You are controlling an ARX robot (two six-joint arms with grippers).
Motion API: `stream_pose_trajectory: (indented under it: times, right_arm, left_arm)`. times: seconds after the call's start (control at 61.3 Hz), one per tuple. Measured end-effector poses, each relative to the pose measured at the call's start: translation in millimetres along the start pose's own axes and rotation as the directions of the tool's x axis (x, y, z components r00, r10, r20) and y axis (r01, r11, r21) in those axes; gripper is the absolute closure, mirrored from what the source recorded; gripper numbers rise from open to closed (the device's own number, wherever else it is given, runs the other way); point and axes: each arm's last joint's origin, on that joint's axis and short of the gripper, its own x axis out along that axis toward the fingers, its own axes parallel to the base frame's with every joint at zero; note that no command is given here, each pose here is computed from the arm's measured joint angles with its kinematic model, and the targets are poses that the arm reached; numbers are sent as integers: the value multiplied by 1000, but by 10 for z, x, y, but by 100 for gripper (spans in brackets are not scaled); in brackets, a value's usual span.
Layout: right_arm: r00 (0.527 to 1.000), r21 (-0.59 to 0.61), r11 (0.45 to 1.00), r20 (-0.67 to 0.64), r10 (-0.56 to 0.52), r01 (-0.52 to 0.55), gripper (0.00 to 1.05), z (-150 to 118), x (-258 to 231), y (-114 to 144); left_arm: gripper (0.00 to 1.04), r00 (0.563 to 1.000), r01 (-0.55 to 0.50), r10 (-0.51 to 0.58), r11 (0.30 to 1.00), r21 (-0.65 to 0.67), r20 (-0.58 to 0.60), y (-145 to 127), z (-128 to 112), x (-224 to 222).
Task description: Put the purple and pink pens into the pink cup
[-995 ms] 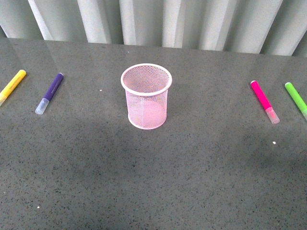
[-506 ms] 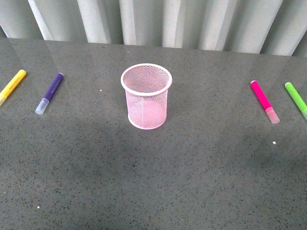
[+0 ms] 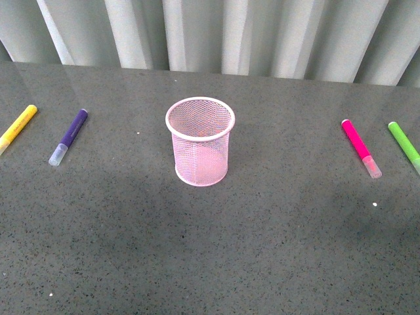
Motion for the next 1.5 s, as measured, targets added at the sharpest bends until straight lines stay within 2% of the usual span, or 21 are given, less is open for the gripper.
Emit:
stream_pose_trajectory:
  times: [0.245, 0.31, 0.343, 0.441, 0.555, 0.685, 0.93, 1.012, 1.175, 1.501]
  right_arm:
    - [1000, 0, 1000, 0, 0, 0, 7, 0, 0, 0]
    - [1000, 0, 1000, 0, 0, 0, 7, 0, 0, 0]
    - [1000, 0, 1000, 0, 0, 0, 7, 0, 0, 0]
    - [1000, 0, 1000, 0, 0, 0, 7, 0, 0, 0]
    - [1000, 0, 1000, 0, 0, 0, 7, 0, 0, 0]
    - [1000, 0, 1000, 0, 0, 0, 7, 0, 0, 0]
    - [1000, 0, 1000, 0, 0, 0, 7, 0, 0, 0]
    - [1000, 0, 1000, 0, 0, 0, 7, 0, 0, 0]
    - [1000, 0, 1000, 0, 0, 0, 7, 0, 0, 0]
    - [1000, 0, 1000, 0, 0, 0, 7, 0, 0, 0]
  left_arm:
    - [7, 1000, -9, 9, 1000, -2, -8, 1, -5, 2]
    - [7, 981, -112, 103, 992, -50, -162, 27, -17, 16]
    - [7, 954, -176, 151, 981, -78, -257, 57, -27, 60]
    - [7, 895, -246, 187, 964, -99, -404, 122, -86, 174]
    - [7, 873, -223, 152, 970, -101, -464, 119, -14, 347]
    - [7, 844, -171, 100, 981, -87, -526, 69, 241, 747]
    - [7, 735, -88, 38, 995, -40, -677, -8, 350, 1465]
    - [7, 713, -81, 39, 996, -27, -701, -25, 362, 1690]
    - [7, 659, -49, 28, 999, -6, -752, -59, 278, 2055]
    - [7, 554, 20, 16, 999, 33, -833, -144, -103, 2614]
